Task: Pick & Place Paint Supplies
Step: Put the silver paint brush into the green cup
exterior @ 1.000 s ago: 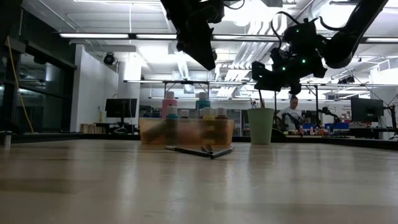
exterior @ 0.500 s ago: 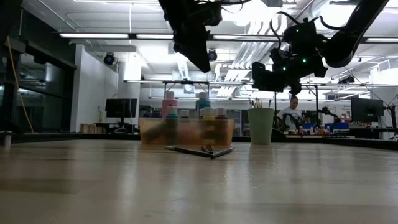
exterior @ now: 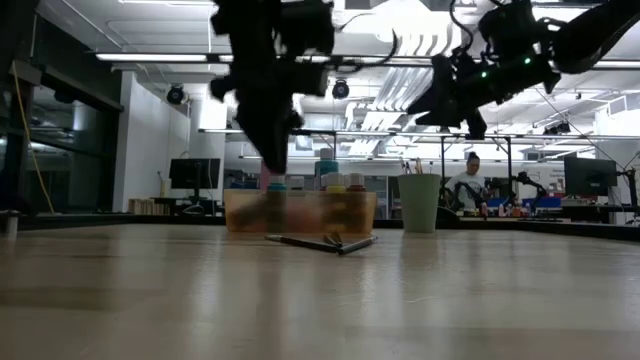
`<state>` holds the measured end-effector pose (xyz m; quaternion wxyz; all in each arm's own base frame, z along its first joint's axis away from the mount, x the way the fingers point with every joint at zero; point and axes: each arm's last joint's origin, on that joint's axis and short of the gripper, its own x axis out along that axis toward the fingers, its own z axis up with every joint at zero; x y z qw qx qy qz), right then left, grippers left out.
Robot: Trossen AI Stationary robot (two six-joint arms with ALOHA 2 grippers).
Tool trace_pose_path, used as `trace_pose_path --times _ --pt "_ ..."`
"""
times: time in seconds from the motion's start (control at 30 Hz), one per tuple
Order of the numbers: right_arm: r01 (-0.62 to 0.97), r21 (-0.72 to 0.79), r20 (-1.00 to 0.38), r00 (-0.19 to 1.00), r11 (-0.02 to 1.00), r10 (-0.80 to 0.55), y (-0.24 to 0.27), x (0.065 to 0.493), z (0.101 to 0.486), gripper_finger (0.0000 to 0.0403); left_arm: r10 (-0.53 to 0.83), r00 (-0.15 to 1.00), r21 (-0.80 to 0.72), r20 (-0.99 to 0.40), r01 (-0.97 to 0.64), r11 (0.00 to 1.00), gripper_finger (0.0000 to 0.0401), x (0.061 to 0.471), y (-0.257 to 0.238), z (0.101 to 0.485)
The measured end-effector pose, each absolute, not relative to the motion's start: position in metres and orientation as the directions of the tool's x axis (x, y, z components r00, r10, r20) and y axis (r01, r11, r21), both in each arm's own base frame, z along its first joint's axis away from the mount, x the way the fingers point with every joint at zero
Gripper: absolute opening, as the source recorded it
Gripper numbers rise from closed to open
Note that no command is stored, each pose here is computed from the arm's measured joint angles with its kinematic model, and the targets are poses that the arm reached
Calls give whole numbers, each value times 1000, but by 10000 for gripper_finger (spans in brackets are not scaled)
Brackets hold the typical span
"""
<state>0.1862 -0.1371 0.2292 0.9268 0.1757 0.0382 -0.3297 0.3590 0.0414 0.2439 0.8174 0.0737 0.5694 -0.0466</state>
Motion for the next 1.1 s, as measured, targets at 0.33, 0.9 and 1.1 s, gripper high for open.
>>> trace_pose_path --times 0.33,0.9,1.1 --pt "534 323 -212 845 781 -490 -122 177 238 165 1 296 140 -955 447 883 87 344 51 199" --pt "502 352 -221 865 790 -451 -114 183 237 165 3 306 205 -952 630 749 87 358 53 168" --pt "502 371 -221 865 781 -451 -114 183 237 165 -5 304 211 -953 673 709 87 359 53 164"
